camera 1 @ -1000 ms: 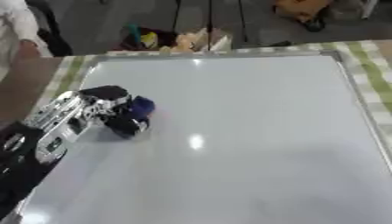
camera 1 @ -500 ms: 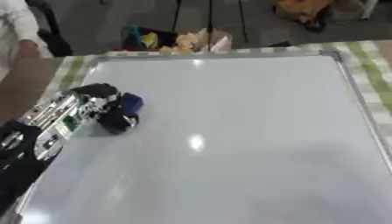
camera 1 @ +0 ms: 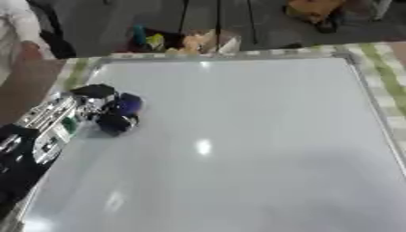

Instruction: Wipe the whiteboard clean with a brush.

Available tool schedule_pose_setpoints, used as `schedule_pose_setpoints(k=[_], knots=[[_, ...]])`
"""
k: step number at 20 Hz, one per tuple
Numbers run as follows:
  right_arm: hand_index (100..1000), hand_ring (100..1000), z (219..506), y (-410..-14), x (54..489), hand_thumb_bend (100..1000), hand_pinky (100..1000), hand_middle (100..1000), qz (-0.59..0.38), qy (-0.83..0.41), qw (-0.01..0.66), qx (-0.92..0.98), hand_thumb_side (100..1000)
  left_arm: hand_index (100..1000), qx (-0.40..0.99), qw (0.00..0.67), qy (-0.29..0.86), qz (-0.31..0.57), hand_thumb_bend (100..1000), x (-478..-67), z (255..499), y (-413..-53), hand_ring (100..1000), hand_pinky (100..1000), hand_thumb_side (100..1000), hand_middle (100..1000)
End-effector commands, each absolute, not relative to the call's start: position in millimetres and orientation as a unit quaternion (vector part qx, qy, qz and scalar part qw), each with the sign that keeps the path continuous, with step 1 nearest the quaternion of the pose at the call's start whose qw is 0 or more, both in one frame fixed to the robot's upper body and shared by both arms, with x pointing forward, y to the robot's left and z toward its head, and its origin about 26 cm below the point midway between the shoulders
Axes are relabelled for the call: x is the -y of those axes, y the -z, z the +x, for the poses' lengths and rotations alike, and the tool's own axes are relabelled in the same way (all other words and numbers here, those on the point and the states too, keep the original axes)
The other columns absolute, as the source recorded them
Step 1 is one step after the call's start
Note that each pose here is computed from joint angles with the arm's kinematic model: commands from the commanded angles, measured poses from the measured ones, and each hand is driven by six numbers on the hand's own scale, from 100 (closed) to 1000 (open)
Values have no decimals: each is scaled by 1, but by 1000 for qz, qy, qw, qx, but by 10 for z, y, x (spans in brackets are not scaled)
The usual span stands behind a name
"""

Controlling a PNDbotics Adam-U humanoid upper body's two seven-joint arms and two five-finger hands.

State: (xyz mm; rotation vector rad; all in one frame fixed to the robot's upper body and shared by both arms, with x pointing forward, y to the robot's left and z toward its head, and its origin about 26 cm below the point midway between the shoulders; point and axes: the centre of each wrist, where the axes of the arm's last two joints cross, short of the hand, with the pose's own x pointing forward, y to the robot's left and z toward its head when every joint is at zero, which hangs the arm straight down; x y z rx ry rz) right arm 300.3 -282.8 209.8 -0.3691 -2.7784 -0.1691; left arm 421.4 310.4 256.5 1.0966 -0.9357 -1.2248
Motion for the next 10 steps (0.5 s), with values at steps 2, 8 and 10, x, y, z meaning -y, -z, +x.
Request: schedule_pose_setpoints(k=[2, 8, 10], knots=[[692, 583, 2981, -2161, 2827, 100, 672, 495, -129, 56, 155, 978, 786, 688, 397, 591, 498, 495, 100, -3248, 4231, -2699, 568, 440, 616, 463], [692, 583, 2982, -2158, 2821, 100, 672, 495, -128, 54, 156, 978, 786, 687, 392, 593, 490, 504, 100, -3286, 4255, -2700, 567, 439, 613, 462], [692, 583, 2982, -2158, 2820, 100, 672, 495, -128, 54, 157, 978, 786, 687, 391, 593, 488, 507, 100, -3289, 4262, -2701, 567, 440, 612, 462]])
